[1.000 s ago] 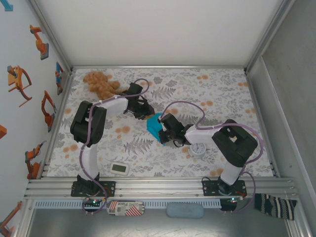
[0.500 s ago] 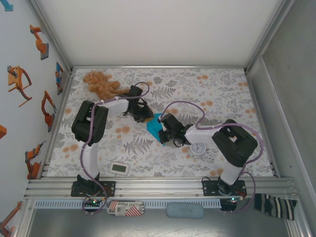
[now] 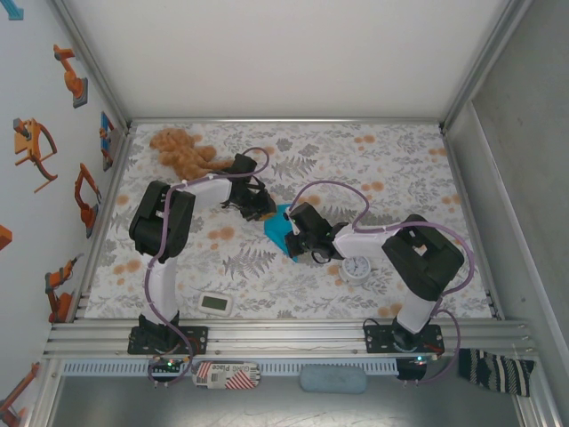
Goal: Fold a paper plane with a square sheet of paper (pick it up from the middle)
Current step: Third fold the triangle at the center of the table.
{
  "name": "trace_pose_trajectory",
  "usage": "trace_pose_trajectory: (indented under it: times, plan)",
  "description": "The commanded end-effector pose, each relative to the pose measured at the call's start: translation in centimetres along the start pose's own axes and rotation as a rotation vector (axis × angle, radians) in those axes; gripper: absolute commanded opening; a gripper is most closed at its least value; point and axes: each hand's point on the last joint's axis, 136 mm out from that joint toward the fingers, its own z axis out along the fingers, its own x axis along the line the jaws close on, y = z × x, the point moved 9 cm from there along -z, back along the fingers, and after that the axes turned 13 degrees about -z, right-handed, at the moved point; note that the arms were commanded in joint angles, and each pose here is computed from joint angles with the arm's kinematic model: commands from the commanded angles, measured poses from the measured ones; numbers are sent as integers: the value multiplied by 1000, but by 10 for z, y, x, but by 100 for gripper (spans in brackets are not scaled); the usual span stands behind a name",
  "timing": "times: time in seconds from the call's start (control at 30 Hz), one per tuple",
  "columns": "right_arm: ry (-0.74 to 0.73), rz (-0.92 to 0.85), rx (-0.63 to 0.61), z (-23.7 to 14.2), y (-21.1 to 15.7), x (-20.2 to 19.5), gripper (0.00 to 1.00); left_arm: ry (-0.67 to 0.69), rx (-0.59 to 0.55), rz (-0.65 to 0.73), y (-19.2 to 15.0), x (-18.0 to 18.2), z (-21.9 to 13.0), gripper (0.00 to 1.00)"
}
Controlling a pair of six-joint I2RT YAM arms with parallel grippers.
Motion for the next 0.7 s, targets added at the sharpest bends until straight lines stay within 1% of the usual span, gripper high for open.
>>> trace_pose_trajectory:
  times: [0.0,0.27,0.4,0.57,0.67]
  plan:
    - [0,12,4,3,3,-1,0,69,37,-8,-4,12,11,19]
    - [17,16,21,5,-1,0,0,61,31,-5,-3,9,9,19]
    - [10,19,31,6,-3,-1,0,31,16,6,-1,0,-1,19]
    - [10,21,45,7,-5,-1,0,-46,-77,25,1,-22,-38,22]
    - [10,25,46,7,-5,-1,0,-81,-140,10,-4,-22,-56,26]
